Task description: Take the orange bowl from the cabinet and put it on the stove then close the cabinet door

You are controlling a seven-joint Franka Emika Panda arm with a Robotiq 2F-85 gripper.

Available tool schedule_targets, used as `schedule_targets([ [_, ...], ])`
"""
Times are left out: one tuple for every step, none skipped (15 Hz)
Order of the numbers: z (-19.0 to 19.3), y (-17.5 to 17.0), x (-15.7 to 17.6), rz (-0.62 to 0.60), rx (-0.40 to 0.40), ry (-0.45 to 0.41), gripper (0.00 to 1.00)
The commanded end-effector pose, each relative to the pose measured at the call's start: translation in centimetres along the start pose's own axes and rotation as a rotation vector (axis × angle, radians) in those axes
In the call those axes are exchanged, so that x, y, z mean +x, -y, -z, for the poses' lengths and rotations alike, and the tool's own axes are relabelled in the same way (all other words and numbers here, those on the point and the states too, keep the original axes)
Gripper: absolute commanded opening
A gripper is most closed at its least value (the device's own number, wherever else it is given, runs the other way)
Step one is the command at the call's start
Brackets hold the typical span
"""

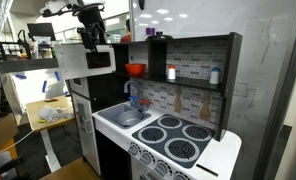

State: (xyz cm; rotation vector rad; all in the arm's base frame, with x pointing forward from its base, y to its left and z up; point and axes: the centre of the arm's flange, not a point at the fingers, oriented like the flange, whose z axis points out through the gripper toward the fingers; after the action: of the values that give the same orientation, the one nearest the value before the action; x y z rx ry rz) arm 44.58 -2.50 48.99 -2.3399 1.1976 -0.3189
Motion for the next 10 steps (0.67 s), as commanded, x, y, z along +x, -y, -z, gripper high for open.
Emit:
schedule_targets([
  [-1.7,-1.5,0.3,-0.097,0.074,-0.039,1.0],
  [-2.2,-2.0,0.6,-0.12,0.09,-0.044,1.0],
  [-2.7,-2.3,0.9,-0.139,0.105,-0.053,1.0],
  [-3.1,-2.6,1.1,-0.158,0.119,-0.063,1.0],
  [-3.3,-2.7,1.4,-0.173,0.138,-0.078,1.0],
  [-3.5,-2.6,1.7,-0.186,0.157,-0.095,1.0],
  [-3.6,-2.6,1.9,-0.193,0.177,-0.111,1.0],
  [-3.8,-2.5,2.1,-0.2,0.193,-0.126,1.0],
  [-4.0,-2.4,2.2,-0.198,0.212,-0.141,1.0],
  [-4.4,-2.2,2.3,-0.195,0.227,-0.151,1.0],
])
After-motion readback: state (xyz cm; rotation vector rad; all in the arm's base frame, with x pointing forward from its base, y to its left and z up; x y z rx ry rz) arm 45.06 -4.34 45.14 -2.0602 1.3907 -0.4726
